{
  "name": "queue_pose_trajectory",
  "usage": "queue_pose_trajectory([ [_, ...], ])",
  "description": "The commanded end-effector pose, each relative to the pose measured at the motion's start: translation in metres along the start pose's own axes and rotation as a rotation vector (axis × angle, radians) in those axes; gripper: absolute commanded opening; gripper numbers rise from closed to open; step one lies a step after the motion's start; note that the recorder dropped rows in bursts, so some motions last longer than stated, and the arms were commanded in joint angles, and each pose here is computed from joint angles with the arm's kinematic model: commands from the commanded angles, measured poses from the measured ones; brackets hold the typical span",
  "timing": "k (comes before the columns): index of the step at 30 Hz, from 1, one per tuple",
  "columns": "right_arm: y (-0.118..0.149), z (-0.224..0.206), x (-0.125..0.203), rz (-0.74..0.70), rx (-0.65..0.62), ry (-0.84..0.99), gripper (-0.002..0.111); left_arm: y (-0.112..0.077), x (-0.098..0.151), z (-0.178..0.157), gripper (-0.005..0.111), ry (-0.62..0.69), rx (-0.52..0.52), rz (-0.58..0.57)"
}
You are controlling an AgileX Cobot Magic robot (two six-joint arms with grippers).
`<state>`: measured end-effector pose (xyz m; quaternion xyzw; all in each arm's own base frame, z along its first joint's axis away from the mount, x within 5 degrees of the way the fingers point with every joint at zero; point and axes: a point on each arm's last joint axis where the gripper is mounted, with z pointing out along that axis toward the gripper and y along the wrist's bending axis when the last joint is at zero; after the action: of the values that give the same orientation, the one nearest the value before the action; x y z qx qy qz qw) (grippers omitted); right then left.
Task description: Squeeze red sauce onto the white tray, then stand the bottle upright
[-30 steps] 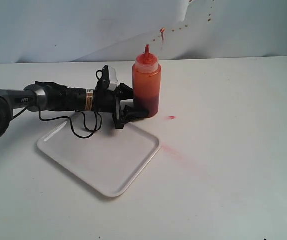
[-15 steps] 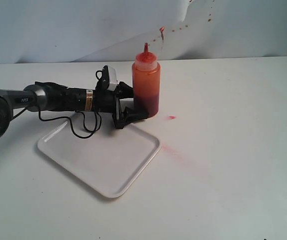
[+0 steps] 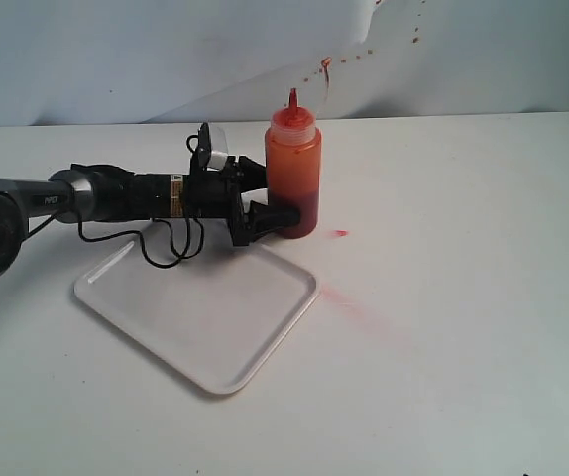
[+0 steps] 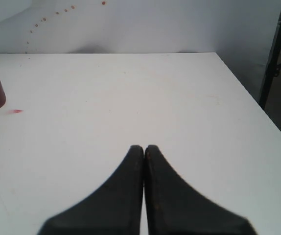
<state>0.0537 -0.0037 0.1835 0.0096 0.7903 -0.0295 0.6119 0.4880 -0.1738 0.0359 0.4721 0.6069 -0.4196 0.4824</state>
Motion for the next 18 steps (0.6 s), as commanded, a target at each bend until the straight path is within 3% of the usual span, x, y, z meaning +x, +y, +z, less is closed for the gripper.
queue_pose_trajectory([
  [1,0.0,0.0,0.001,0.001,0.001,-0.003,0.0,-0.007,-0.005,0.021,0.077,0.026,-0.02,-0.007],
  [6,0.0,0.0,0.001,0.001,0.001,-0.003,0.0,-0.01,-0.002,0.043,0.077,0.092,-0.112,-0.012],
  [12,0.0,0.0,0.001,0.001,0.001,-0.003,0.0,-0.011,-0.003,0.045,0.075,0.085,-0.113,-0.007],
  [14,0.0,0.0,0.001,0.001,0.001,-0.003,0.0,-0.011,-0.003,0.045,0.065,0.087,-0.115,-0.007],
  [15,0.0,0.0,0.001,0.001,0.001,-0.003,0.0,-0.011,-0.003,0.045,0.049,0.087,-0.115,-0.007],
  [16,0.0,0.0,0.001,0.001,0.001,-0.003,0.0,-0.011,-0.003,0.045,0.042,0.087,-0.115,-0.007],
  [17,0.0,0.0,0.001,0.001,0.001,-0.003,0.0,-0.011,-0.003,0.045,0.023,0.087,-0.115,-0.007],
  [18,0.0,0.0,0.001,0.001,0.001,-0.003,0.0,-0.011,-0.003,0.045,0.016,0.087,-0.115,-0.007],
])
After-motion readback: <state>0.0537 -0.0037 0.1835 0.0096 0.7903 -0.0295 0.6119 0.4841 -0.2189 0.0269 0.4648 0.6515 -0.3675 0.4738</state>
